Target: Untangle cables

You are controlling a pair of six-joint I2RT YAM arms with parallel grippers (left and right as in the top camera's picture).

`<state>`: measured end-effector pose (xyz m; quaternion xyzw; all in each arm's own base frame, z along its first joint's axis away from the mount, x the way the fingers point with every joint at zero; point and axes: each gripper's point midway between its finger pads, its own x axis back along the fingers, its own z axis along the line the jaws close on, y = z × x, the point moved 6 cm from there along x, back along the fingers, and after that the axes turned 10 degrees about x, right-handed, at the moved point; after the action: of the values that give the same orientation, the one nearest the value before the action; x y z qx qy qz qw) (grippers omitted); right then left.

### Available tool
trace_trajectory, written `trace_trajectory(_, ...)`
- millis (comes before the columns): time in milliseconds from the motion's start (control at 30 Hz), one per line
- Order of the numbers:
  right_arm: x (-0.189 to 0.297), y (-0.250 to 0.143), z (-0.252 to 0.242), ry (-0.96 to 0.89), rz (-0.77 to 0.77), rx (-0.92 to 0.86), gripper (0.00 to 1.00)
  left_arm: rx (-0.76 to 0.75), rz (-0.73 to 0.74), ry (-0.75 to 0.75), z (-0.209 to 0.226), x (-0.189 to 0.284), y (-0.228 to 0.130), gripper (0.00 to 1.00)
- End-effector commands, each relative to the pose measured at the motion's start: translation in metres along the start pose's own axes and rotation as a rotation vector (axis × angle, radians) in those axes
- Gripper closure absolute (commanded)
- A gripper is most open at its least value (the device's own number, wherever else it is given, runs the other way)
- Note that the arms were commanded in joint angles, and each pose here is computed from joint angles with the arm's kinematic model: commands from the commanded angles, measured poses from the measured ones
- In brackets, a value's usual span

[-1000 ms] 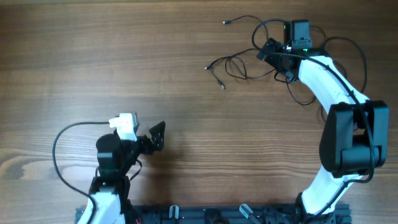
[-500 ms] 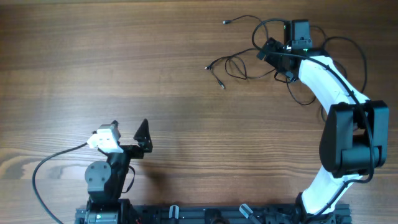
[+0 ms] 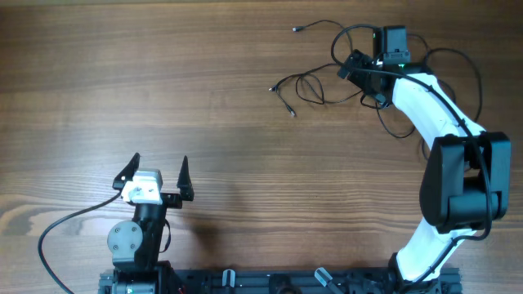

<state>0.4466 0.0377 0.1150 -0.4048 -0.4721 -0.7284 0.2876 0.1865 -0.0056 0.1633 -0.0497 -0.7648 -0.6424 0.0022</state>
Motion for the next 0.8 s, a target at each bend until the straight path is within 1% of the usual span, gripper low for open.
trace_trajectory(0,0.007,0.002,0.003,0.014,-0.011,0.021,0.0,-0.023,0.0,0.023,0.003,0.0,-0.001,0.0)
trace_trajectory(533,0.007,0.002,0.004,0.014,-0.011,0.021,0.0,-0.022,0.0,0.023,0.003,0.0,-0.001,0.0)
trace_trajectory(633,0.028,0.011,0.01,0.04,-0.061,0.023,0.0,-0.023,0.0,0.023,0.003,0.0,-0.001,0.0)
trace_trajectory(767,0.104,0.034,0.027,0.133,-0.226,0.032,0.0,-0.023,0.0,0.023,0.003,0.0,-0.001,0.0)
